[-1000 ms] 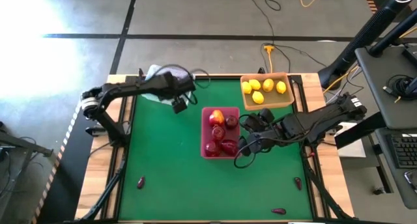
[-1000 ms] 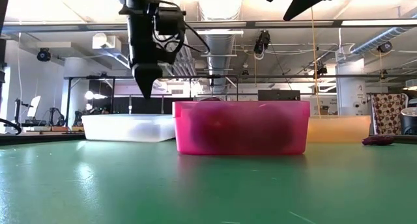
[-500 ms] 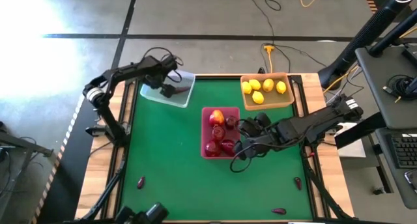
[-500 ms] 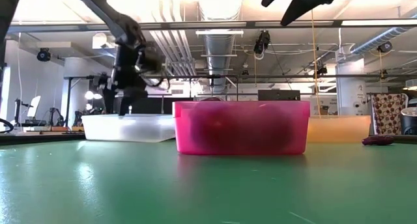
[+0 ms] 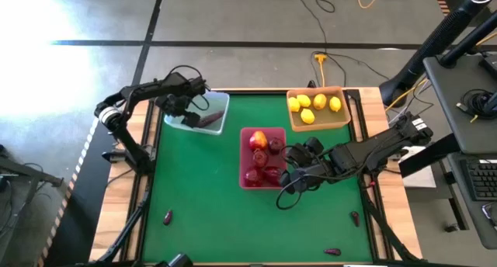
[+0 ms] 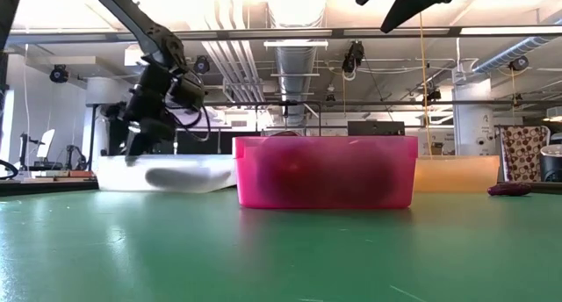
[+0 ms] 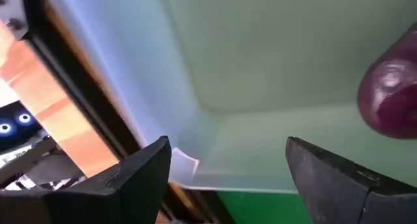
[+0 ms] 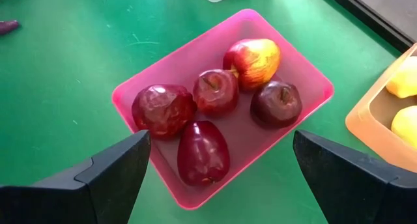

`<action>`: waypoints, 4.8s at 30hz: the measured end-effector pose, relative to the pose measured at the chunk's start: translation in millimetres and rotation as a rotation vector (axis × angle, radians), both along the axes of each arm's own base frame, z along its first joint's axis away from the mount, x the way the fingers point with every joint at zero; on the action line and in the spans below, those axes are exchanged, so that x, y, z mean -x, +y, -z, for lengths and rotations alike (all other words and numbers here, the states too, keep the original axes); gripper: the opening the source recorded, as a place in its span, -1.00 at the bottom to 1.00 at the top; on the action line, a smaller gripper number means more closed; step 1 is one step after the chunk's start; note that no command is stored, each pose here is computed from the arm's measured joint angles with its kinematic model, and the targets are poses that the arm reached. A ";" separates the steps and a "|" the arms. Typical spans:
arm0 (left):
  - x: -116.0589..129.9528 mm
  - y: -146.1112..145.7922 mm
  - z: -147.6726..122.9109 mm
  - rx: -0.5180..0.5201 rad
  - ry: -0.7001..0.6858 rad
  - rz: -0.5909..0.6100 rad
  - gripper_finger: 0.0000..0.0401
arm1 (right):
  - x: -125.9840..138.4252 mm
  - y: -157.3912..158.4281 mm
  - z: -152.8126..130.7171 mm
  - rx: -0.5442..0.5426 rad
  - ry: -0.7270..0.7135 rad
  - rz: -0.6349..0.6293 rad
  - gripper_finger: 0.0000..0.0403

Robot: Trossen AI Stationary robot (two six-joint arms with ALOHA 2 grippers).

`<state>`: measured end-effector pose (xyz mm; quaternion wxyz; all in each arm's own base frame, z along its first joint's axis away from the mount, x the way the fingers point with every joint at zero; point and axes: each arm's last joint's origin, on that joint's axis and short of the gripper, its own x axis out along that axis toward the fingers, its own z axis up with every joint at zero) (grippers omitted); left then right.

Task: Sort produce into baskets
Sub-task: Adjust the white bin, then put the eggplant into the white bin

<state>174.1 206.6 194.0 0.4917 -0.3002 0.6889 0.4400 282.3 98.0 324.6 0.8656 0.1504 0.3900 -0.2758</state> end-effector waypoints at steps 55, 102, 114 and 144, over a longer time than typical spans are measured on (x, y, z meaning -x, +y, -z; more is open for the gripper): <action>0.4 -375.4 51.6 0.332 -0.052 0.178 0.38 | -57.1 -54.4 14.0 0.000 -0.010 -0.259 0.83; -11.1 -31.4 -14.3 -0.333 -0.609 0.115 -0.82 | 8.6 6.7 30.7 -0.169 0.109 -0.004 0.83; -46.3 0.4 22.7 -0.178 -0.412 0.315 -0.76 | 8.9 5.9 33.9 -0.255 0.082 0.119 0.83; -57.5 -13.6 -29.2 -0.072 -0.524 0.263 -0.06 | 76.0 -110.4 117.8 -0.280 0.862 0.096 0.83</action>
